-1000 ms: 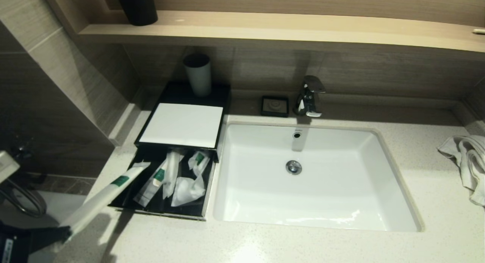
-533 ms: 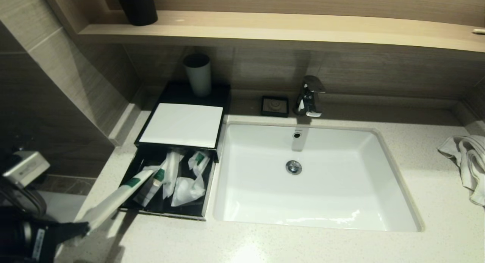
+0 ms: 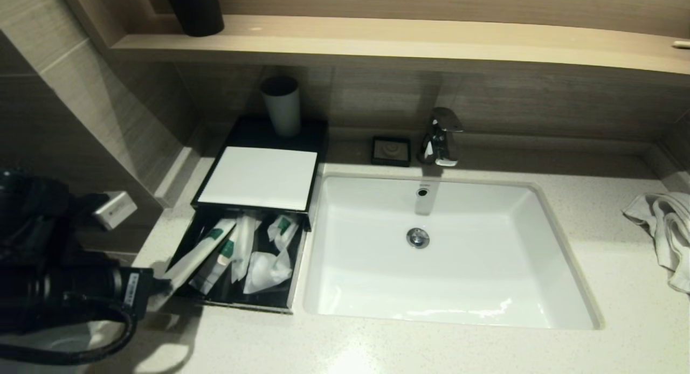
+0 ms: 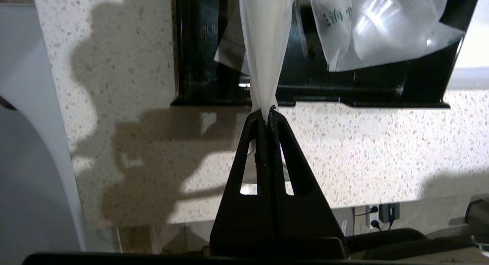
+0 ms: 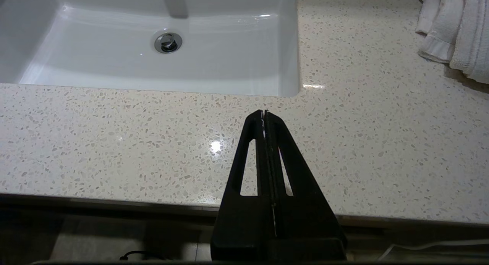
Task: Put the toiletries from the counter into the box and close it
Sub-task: Place the bathroom toiletry into the drawer
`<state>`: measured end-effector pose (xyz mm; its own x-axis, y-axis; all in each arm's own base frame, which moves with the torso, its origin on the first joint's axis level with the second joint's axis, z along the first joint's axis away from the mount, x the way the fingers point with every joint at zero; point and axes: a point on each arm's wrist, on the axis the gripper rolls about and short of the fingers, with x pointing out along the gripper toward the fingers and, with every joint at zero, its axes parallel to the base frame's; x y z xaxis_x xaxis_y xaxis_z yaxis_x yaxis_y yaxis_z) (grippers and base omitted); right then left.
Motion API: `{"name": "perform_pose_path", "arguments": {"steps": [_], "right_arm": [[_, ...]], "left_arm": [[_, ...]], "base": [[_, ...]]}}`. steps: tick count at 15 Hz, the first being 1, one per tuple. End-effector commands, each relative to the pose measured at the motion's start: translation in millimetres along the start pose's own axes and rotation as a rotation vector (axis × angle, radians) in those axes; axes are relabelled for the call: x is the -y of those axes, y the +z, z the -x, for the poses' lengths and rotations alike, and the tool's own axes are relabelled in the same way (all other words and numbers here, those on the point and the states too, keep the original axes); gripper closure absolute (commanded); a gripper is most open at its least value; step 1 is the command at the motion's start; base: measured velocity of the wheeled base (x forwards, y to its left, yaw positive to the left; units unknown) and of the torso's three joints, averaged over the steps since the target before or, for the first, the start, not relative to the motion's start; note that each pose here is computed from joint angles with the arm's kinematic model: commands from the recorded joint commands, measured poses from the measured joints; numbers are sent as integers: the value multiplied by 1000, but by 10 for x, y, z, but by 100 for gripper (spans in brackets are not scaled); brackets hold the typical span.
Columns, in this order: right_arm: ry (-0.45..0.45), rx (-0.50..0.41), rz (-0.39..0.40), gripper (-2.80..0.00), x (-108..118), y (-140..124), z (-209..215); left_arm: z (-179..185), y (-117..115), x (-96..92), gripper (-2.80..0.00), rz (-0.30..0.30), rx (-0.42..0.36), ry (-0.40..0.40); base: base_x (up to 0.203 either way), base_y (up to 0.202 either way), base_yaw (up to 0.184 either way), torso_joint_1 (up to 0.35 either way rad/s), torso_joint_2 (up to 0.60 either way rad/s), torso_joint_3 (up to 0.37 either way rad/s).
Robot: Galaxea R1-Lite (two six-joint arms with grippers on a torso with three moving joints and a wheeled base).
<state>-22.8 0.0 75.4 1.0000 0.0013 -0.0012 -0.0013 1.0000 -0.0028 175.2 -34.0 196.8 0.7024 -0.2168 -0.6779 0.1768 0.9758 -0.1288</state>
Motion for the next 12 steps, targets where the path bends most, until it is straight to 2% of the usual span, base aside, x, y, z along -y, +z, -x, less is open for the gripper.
{"name": "perform_pose_path", "arguments": {"steps": [1,6,12], "right_arm": [[0,0,0,0,0,0,0],[0,0,0,0,0,0,0],[-1,0,0,0,0,0,0]], "left_arm": [[-252,67,-16,0,10,-29,5],[-374,274,-4,0,34,4,3],[-512,337,39,0,23,17,-14]], "base": [[0,0,0,0,0,0],[0,0,0,0,0,0],[0,0,0,0,0,0]]}}
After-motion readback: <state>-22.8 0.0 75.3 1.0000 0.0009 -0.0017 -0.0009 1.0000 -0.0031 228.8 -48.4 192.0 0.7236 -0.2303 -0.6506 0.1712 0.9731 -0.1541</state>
